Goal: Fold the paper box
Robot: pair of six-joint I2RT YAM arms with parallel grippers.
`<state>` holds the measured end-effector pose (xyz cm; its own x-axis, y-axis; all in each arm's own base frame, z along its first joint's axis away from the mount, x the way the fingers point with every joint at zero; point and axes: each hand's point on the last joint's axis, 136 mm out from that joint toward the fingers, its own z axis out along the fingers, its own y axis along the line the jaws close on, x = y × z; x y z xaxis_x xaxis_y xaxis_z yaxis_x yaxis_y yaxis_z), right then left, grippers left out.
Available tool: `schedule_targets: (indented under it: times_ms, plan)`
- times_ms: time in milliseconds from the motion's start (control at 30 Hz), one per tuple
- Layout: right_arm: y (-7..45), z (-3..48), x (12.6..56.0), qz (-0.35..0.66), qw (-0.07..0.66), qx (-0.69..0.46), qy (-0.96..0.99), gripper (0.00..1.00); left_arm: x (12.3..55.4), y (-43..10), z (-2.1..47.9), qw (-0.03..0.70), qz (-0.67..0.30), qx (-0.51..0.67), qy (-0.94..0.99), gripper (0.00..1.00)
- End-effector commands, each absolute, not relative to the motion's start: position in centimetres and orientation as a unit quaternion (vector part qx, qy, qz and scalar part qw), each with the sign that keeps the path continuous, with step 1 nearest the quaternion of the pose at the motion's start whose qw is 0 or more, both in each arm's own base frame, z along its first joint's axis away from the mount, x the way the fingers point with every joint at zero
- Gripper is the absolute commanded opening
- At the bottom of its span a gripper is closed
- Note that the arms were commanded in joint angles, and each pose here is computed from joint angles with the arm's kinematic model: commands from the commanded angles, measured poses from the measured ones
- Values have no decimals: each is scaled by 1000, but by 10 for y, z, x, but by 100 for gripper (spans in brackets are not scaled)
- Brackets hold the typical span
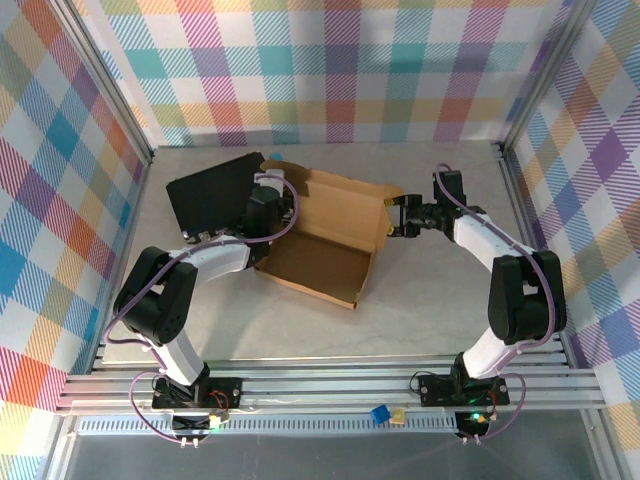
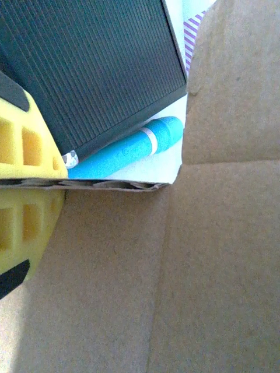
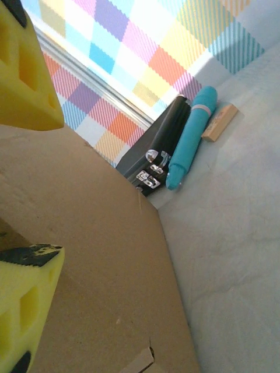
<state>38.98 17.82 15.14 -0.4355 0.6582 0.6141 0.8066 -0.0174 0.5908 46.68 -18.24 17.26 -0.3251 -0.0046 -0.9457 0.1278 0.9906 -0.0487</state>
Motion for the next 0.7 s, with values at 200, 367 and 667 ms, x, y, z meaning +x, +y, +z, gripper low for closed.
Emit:
schedule_targets:
  times_ms: [200,367,667]
  plan:
    - [179,149,346,-430,197,-620,-626,57,462,-186,188,604,-85,16,792,0]
    - [172,153,335,-425,204,-625,-622,58,460,-182,186,612,-93,-3,785,0]
    - [172,156,324,-422,217,-628,-617,58,451,-180,181,619,-119,-22,776,0]
